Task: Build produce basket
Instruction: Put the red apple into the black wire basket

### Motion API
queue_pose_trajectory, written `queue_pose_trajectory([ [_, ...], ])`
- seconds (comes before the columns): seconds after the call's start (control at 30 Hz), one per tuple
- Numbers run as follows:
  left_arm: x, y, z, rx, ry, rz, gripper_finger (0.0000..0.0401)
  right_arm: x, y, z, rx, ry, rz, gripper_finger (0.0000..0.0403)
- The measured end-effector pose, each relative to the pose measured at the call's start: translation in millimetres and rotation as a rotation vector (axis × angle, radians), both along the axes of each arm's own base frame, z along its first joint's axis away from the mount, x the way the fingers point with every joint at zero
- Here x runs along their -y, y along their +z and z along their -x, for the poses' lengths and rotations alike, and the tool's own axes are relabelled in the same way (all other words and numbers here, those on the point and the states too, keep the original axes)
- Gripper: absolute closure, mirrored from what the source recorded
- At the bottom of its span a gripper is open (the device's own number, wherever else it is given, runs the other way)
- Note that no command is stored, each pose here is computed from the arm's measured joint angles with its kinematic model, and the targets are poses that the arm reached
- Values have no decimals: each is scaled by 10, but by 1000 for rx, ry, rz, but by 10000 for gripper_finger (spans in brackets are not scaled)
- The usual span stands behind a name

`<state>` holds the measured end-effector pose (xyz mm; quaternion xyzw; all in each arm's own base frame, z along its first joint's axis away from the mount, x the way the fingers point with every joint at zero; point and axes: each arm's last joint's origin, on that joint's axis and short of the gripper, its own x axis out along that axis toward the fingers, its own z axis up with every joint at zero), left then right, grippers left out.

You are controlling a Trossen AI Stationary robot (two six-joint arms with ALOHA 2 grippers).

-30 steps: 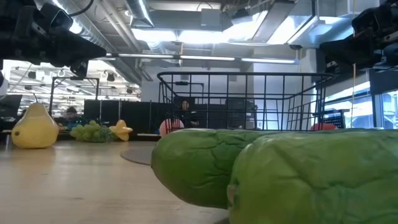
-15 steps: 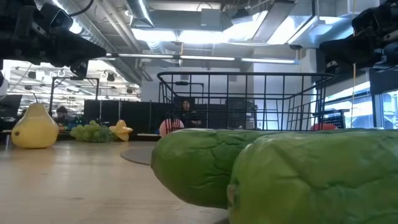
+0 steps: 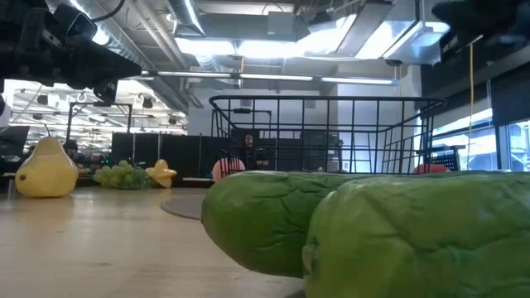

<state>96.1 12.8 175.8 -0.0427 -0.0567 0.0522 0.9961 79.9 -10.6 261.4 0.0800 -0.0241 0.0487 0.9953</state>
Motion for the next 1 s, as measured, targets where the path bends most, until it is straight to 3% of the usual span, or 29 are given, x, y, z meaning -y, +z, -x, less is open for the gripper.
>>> queue_pose_trajectory([
  [0.2, 0, 0, 0, 0, 0, 0, 401, 66, 492, -69, -274, -165, -29, 403],
  [0.4, 0, 0, 0, 0, 0, 0, 401, 172, 714, -288, -613, -337, -117, 403],
  [0.63, 0, 0, 0, 0, 0, 0, 401, 301, 679, -635, -873, -446, -251, 400],
  [0.87, 0, 1, 0, 0, 0, 0, 401, 469, 563, -929, -1003, -539, -428, 370],
  [1.0, 0, 1, 0, 0, 0, 0, 401, 565, 563, -1026, -1035, -568, -445, 340],
])
